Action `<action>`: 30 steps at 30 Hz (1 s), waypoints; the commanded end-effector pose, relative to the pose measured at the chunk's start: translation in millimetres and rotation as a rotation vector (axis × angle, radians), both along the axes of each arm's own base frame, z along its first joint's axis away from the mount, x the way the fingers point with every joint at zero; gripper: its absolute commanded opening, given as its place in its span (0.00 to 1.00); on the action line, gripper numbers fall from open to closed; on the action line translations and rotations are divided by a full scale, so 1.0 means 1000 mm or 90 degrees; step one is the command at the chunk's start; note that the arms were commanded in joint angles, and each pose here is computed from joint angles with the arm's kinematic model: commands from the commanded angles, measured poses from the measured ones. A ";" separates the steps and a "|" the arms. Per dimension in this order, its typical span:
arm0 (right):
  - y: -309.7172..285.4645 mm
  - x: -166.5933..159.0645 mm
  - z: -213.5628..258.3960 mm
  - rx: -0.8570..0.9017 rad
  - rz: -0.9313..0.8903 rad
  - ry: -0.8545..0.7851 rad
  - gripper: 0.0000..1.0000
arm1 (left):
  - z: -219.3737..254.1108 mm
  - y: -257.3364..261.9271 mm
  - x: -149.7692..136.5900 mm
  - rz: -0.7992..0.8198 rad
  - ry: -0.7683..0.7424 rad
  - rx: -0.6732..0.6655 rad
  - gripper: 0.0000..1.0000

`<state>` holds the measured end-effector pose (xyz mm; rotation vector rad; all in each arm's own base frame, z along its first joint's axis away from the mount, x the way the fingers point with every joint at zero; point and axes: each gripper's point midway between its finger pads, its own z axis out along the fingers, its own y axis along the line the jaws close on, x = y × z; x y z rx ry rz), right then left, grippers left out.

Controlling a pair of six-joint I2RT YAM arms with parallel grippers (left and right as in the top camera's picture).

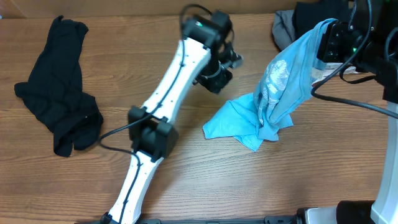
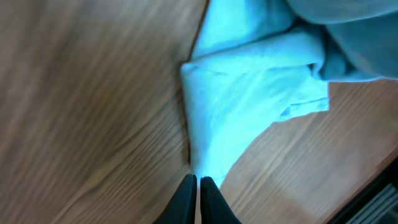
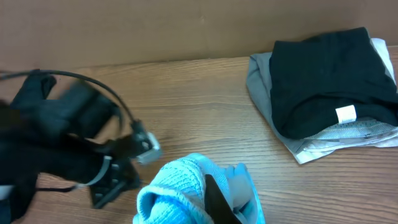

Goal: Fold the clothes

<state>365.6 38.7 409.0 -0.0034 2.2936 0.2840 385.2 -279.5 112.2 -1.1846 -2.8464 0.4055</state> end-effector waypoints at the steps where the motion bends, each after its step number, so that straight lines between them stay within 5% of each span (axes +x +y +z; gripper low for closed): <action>1: -0.002 -0.001 0.010 0.004 -0.006 -0.019 0.04 | -0.031 -0.009 -0.002 -0.041 0.025 -0.001 0.08; 4: -0.001 -0.001 0.010 0.004 -0.005 -0.019 0.04 | -0.048 -0.021 0.000 -0.057 0.028 -0.014 0.09; 12: -0.001 0.000 0.010 0.004 -0.005 -0.020 0.04 | -0.072 -0.040 0.000 -0.133 0.017 -0.043 0.43; 30: -0.001 0.017 -0.010 0.003 -0.005 0.014 0.04 | -0.090 -0.057 0.019 -0.163 -0.033 -0.076 0.68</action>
